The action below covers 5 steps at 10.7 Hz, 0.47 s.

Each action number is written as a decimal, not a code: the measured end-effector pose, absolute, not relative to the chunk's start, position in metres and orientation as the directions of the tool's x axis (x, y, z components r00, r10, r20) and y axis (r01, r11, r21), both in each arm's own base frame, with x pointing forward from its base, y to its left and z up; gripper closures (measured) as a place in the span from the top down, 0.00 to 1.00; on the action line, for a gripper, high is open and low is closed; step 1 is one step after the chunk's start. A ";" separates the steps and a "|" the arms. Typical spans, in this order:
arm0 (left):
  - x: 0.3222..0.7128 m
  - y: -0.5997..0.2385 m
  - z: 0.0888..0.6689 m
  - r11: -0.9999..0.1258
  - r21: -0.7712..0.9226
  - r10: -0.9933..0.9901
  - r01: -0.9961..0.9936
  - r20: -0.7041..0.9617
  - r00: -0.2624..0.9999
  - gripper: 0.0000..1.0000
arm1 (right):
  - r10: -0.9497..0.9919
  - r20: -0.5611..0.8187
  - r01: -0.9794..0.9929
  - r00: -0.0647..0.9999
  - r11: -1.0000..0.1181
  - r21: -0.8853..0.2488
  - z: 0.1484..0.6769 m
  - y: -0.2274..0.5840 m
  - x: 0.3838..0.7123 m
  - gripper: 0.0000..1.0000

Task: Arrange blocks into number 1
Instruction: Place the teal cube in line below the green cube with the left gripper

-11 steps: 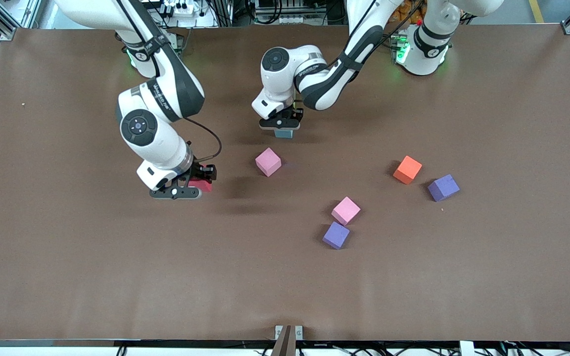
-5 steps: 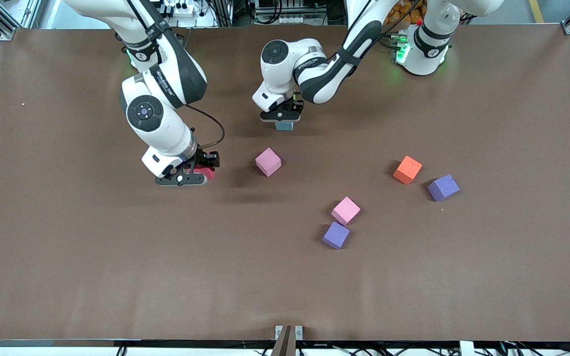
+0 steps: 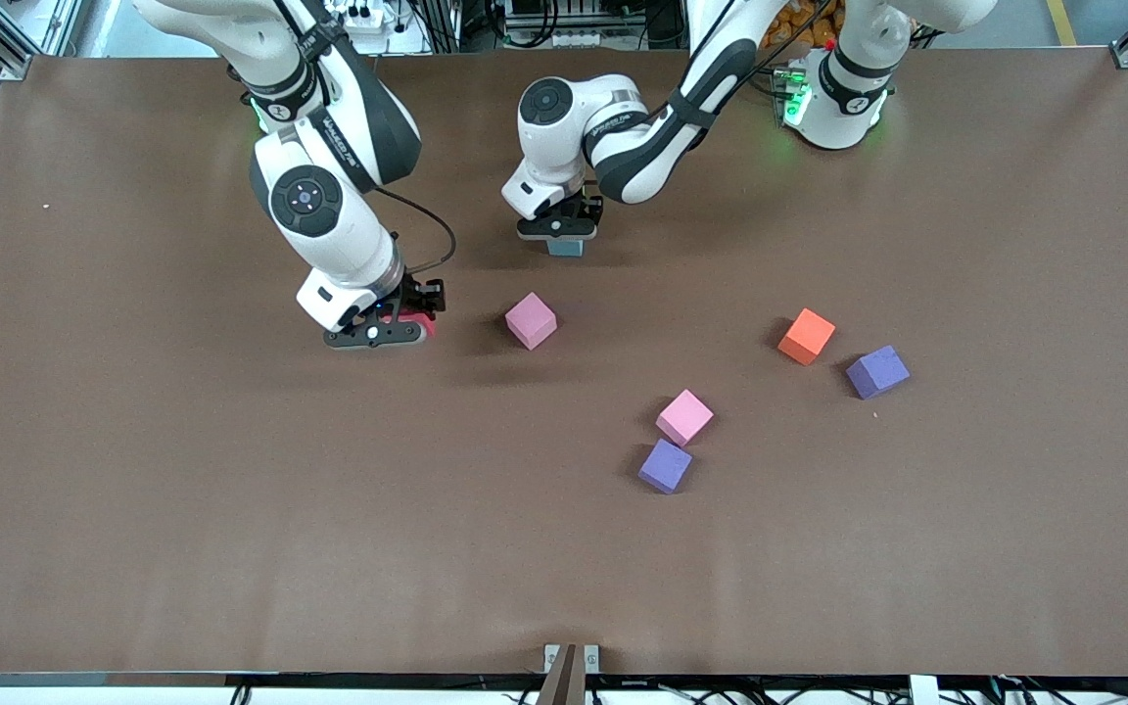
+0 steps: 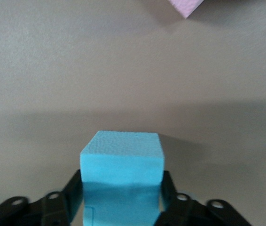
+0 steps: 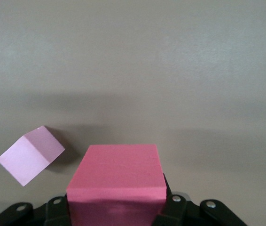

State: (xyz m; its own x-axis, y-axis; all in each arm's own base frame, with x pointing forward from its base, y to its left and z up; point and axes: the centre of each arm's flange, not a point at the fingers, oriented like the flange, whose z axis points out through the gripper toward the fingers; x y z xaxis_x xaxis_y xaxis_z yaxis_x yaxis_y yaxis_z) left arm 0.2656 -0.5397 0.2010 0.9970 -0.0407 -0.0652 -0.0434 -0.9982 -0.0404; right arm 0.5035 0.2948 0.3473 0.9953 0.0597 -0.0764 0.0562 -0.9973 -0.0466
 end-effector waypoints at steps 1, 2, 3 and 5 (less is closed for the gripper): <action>0.266 -0.538 0.200 -0.998 -0.043 -0.038 -0.041 -0.067 0.997 0.91 | 0.058 -0.086 0.053 0.995 -0.997 -0.062 0.347 0.301 0.500 0.63; 0.269 -0.538 0.202 -0.999 -0.037 -0.031 -0.034 -0.063 0.998 0.99 | 0.063 -0.090 0.057 0.994 -0.996 -0.066 0.346 0.305 0.496 0.63; 0.275 -0.538 0.209 -0.999 -0.026 -0.024 -0.025 -0.053 0.998 1.00 | 0.070 -0.092 0.063 0.993 -0.996 -0.068 0.346 0.310 0.493 0.63; 0.293 -0.536 0.243 -1.000 0.015 0.007 0.007 -0.013 1.000 1.00 | 0.079 -0.096 0.073 0.992 -0.995 -0.069 0.344 0.316 0.488 0.63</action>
